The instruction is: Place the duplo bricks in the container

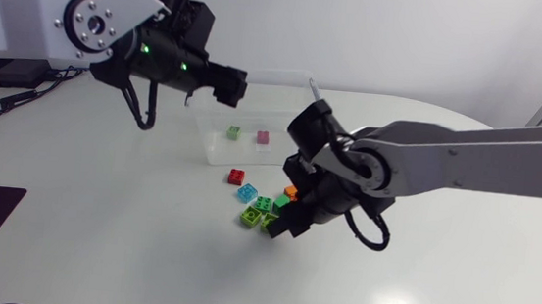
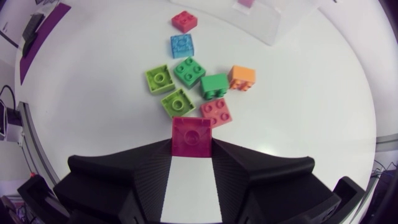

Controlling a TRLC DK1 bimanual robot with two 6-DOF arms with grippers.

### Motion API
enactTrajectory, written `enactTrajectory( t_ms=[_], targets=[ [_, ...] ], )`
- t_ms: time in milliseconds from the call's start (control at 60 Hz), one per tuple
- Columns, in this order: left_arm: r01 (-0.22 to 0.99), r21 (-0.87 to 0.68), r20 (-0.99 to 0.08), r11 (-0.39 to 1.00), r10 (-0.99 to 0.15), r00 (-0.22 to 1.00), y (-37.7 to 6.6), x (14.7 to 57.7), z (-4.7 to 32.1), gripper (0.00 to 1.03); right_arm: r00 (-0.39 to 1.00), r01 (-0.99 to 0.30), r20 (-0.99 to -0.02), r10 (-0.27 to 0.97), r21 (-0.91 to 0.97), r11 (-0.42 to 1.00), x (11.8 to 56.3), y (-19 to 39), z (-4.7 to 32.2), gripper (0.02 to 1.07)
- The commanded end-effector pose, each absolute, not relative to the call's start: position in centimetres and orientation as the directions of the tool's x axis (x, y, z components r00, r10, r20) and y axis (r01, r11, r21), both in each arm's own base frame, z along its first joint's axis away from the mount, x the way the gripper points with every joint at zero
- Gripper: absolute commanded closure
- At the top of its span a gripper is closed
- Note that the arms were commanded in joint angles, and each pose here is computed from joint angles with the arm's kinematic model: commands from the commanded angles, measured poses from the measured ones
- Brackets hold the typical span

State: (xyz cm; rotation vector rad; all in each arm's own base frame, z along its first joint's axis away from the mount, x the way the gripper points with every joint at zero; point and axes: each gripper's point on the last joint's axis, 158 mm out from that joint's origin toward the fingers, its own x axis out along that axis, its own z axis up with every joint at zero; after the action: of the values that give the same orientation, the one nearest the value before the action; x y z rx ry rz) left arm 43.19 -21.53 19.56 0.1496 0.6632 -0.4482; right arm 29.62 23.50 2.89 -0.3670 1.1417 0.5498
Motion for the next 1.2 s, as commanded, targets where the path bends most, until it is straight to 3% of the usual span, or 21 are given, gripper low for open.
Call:
enactTrajectory(
  t_ms=[0, 267, 533, 800, 1183],
  targets=[
    [0.487, -0.001, -0.705, 0.873, -0.346, 0.619, -22.1, 40.6, 15.7, 0.12, 0.372, -0.532, -0.898, 0.234, 0.001, 0.847, 31.2, 22.7, 5.5, 0.71],
    [0.573, -0.026, -0.836, 0.819, -0.332, 0.436, -23.0, 36.6, 7.8, 0.18, 0.533, -0.420, -0.804, 0.264, 0.019, 0.907, 36.9, 20.3, 12.3, 0.71],
    [0.655, -0.029, -0.895, 0.755, -0.311, 0.319, -25.4, 33.4, 2.7, 0.21, 0.610, -0.398, -0.733, 0.301, 0.044, 0.916, 41.0, 21.3, 16.7, 0.71],
    [0.672, -0.038, -0.913, 0.740, -0.298, 0.278, -26.6, 32.5, -0.7, 0.21, 0.640, -0.394, -0.699, 0.321, 0.061, 0.917, 44.6, 22.7, 18.5, 0.71],
    [0.661, -0.032, -0.915, 0.750, -0.288, 0.282, -26.3, 33.6, -3.4, 0.22, 0.648, -0.373, -0.687, 0.328, 0.089, 0.924, 48.0, 23.1, 18.1, 0.71]
  ],
)
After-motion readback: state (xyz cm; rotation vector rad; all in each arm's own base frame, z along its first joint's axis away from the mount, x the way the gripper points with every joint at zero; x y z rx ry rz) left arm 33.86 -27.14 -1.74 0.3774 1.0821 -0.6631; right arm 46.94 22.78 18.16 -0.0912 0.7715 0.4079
